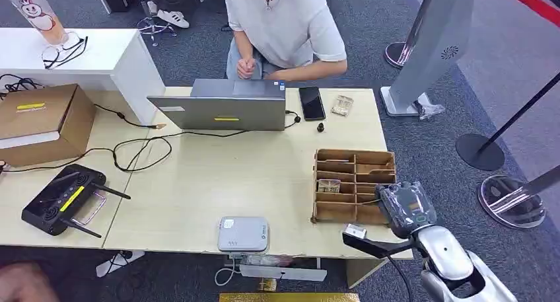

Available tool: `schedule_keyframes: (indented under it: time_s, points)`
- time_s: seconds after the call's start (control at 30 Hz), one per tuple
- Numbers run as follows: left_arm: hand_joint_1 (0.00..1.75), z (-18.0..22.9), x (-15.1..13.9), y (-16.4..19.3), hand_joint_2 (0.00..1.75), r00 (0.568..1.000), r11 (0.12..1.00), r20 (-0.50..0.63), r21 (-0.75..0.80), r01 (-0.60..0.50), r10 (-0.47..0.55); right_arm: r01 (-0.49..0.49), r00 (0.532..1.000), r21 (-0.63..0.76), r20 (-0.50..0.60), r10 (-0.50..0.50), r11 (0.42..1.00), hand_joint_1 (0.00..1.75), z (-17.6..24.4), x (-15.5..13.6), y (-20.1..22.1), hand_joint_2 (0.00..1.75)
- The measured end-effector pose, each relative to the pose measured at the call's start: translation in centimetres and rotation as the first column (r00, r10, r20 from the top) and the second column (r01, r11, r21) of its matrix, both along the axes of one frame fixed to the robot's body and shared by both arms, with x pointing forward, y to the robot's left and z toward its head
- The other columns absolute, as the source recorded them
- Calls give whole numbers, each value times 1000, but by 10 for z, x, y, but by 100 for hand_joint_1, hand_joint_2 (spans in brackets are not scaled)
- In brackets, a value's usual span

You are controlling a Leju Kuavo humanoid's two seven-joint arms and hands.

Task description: Pass the card to the sensor for recognition and then transmit it.

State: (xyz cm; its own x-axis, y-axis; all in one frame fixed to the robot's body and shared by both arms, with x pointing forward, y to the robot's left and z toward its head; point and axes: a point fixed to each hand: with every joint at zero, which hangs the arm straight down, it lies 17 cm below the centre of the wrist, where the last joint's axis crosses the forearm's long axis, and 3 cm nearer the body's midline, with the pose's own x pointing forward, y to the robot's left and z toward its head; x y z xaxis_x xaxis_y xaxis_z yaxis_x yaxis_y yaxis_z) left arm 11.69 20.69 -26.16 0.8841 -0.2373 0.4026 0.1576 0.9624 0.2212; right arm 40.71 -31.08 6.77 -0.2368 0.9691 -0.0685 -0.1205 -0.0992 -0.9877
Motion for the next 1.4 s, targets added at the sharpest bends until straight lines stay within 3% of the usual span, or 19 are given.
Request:
schedule_keyframes:
  time_s: [1.2, 1.3, 1.4]
  points:
    - [0, 0, -2, -1, 0, 1000, 1000, 2, -16, -16, 16, -21, 994, 20, 106, 19, 1000, 175, 34, 6, 1, 175]
    - [0, 5, 8, -5, 0, 998, 999, 64, -38, -12, 15, -20, 993, 27, 114, 17, 999, 175, 36, 7, 1, 175]
    - [0, 8, 26, 4, 0, 998, 999, 52, -11, -41, 42, -18, 991, 41, 135, 12, 999, 175, 43, 13, 0, 175]
